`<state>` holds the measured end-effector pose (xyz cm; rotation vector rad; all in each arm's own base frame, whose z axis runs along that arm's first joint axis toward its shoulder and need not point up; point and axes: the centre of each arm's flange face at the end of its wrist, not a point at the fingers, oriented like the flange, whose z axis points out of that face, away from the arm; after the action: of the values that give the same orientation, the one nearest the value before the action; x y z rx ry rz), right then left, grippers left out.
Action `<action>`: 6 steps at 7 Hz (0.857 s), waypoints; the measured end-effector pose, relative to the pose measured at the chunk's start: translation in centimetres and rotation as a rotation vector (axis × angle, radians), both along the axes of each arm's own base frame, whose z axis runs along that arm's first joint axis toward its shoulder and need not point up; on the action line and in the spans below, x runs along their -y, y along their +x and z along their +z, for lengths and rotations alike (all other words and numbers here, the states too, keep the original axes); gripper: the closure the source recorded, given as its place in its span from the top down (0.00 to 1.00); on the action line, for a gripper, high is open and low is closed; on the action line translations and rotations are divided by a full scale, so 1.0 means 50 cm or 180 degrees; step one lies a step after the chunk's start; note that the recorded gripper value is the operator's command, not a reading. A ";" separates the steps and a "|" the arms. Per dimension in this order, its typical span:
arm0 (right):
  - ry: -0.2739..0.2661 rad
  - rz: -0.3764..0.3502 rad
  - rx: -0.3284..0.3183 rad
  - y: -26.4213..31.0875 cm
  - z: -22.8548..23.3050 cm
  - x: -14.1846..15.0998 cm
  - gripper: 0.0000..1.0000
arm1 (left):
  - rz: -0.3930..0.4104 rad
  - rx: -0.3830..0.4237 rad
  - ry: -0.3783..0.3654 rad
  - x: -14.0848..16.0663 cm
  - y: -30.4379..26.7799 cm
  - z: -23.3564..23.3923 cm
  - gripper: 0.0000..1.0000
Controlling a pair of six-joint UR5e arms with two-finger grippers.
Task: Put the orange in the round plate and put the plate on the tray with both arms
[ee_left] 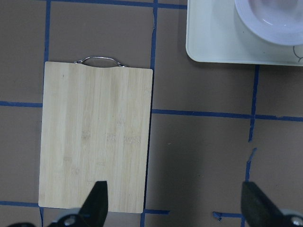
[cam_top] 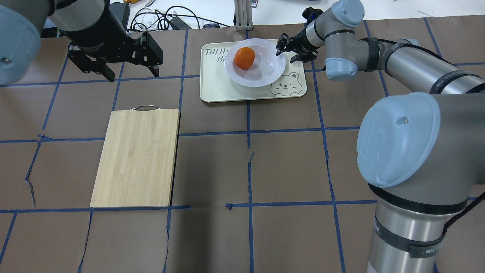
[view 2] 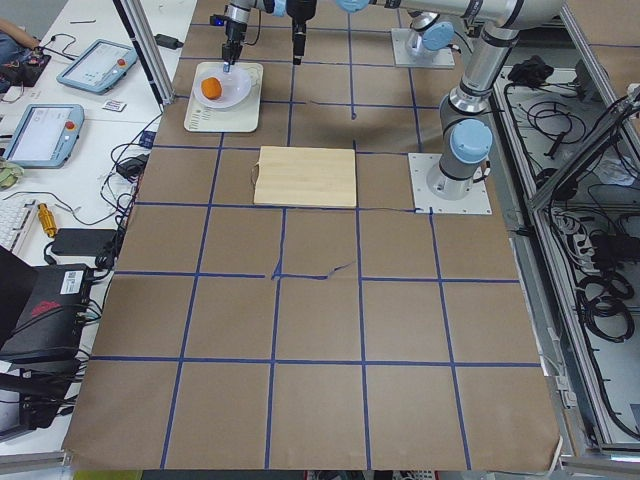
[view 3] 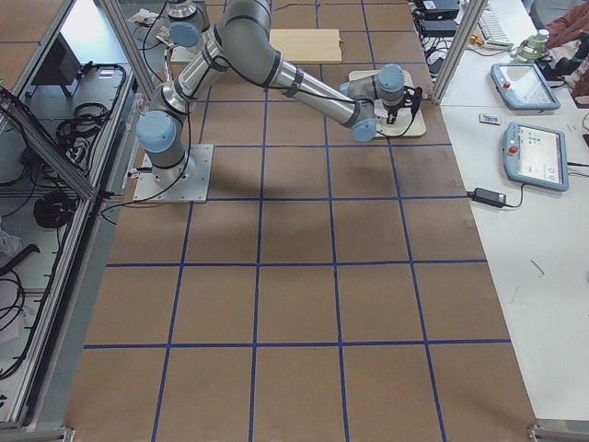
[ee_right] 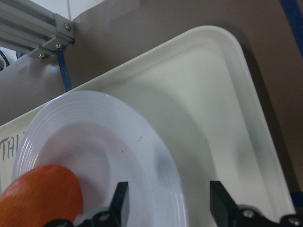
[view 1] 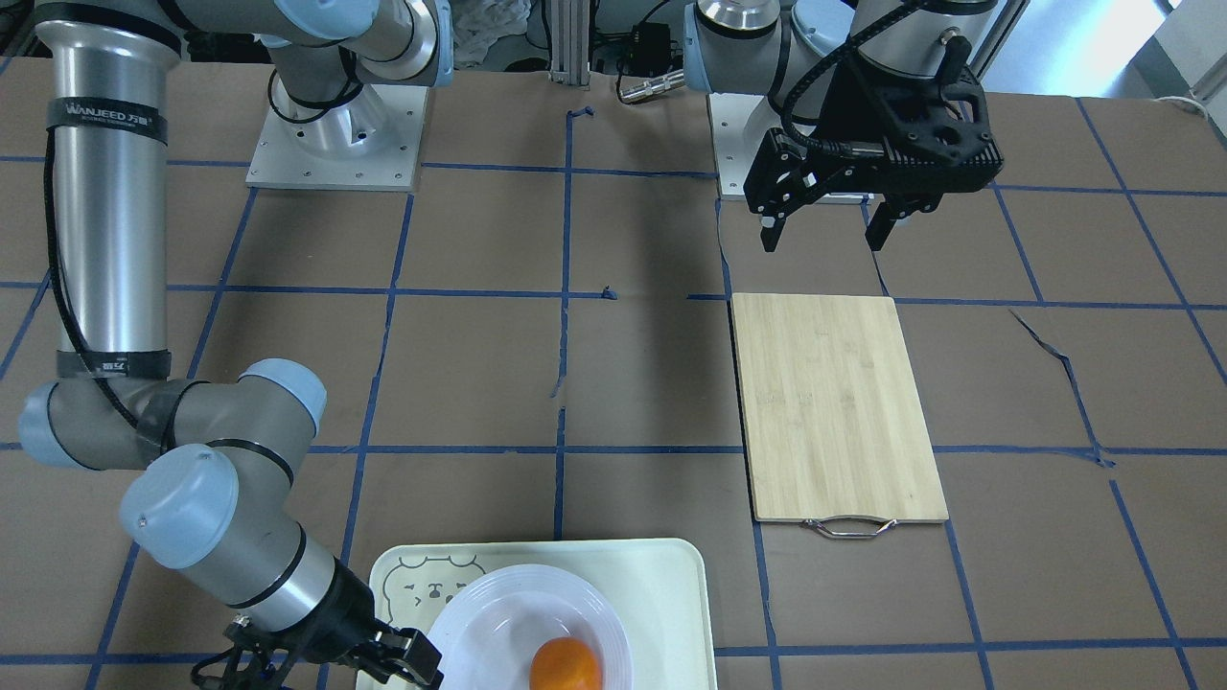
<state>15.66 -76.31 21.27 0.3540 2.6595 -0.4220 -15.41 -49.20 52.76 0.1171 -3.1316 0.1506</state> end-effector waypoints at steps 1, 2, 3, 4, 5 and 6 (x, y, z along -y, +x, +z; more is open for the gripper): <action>0.0002 0.0069 -0.0272 -0.031 0.031 0.004 0.98 | 0.0003 -0.0001 -0.0018 0.002 0.001 0.001 1.00; 0.0102 0.0211 -0.0635 -0.063 0.080 -0.004 1.00 | 0.0003 -0.0001 -0.0029 0.002 0.001 0.002 1.00; 0.0237 0.0382 -0.1026 -0.092 0.137 -0.022 1.00 | 0.0003 -0.0002 -0.0034 0.002 0.001 0.002 1.00; 0.0417 0.0501 -0.1306 -0.112 0.214 -0.056 1.00 | 0.0001 -0.0004 -0.0037 0.002 0.001 0.003 1.00; 0.0619 0.0577 -0.1410 -0.114 0.302 -0.109 1.00 | 0.0000 -0.0005 -0.0037 0.001 0.001 0.003 1.00; 0.0771 0.0639 -0.1438 -0.106 0.392 -0.174 1.00 | -0.0001 -0.0006 -0.0036 0.001 0.001 0.003 1.00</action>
<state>10.34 -67.61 40.87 0.0602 3.1592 -0.1239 -15.36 -49.26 52.91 0.1167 -3.1286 0.1679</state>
